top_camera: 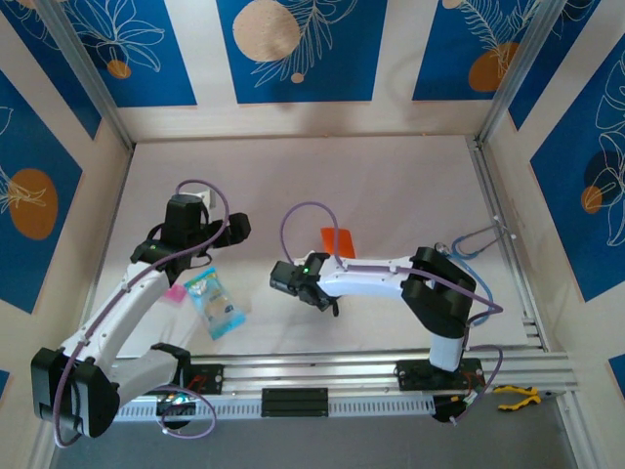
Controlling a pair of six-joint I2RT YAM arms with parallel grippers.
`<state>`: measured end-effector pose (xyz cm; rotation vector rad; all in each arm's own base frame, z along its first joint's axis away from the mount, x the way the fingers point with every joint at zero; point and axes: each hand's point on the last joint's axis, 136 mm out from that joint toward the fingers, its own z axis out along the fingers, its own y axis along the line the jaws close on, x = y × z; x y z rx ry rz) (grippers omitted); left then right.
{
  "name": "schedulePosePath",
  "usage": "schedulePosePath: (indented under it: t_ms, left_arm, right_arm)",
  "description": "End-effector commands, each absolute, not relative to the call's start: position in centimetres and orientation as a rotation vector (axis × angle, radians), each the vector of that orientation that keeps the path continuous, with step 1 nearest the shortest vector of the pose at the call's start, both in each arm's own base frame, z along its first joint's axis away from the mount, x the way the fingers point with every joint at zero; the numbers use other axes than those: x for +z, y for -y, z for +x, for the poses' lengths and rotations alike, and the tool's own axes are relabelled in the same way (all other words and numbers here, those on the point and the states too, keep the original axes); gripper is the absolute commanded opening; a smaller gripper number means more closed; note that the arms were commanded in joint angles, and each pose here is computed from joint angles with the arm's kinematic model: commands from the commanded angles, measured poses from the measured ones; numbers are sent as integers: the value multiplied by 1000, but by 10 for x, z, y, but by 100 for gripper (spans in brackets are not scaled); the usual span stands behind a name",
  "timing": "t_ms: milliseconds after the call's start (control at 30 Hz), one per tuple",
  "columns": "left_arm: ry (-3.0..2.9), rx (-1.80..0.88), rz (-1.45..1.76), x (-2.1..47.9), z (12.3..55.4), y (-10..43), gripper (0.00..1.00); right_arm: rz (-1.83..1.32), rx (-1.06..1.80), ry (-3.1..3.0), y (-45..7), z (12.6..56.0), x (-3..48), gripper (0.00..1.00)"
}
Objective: Fold a paper plane with a square sheet of paper (pick it up from the middle)
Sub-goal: Turn over the paper at the center of the table, then rotate the paper at the center of the table.
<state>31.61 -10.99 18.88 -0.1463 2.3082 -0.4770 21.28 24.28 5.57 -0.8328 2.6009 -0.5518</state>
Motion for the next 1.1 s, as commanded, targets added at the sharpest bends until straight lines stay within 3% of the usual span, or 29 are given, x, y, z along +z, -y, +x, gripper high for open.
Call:
schedulePosePath:
  t_ms: [0,133,300,400,533,633,700,1067]
  left_arm:
    - [-2297,-465,-174,193,317,104,100]
    - [-2296,-486,-166,195,317,107,100]
    - [-2298,-519,-152,195,316,111,100]
    - [-2300,-550,-137,194,316,116,100]
    - [-2298,-631,-97,196,314,128,98]
    - [-2304,-701,-79,195,314,138,92]
    - [-2312,-746,-73,194,314,144,86]
    - [-2389,-966,-68,177,310,172,69]
  right_arm:
    - [-809,-326,-2676,-271,208,55,10]
    - [-777,-155,-2711,-285,204,56,17]
    - [-755,61,-2689,-303,203,70,36]
    - [-667,219,-2680,-308,209,81,41]
    - [-364,410,-2745,-292,225,83,34]
    - [-186,687,-2774,-292,233,81,22]
    - [-85,797,-2759,-289,239,80,19]
    - [202,866,-2833,-268,250,45,7]
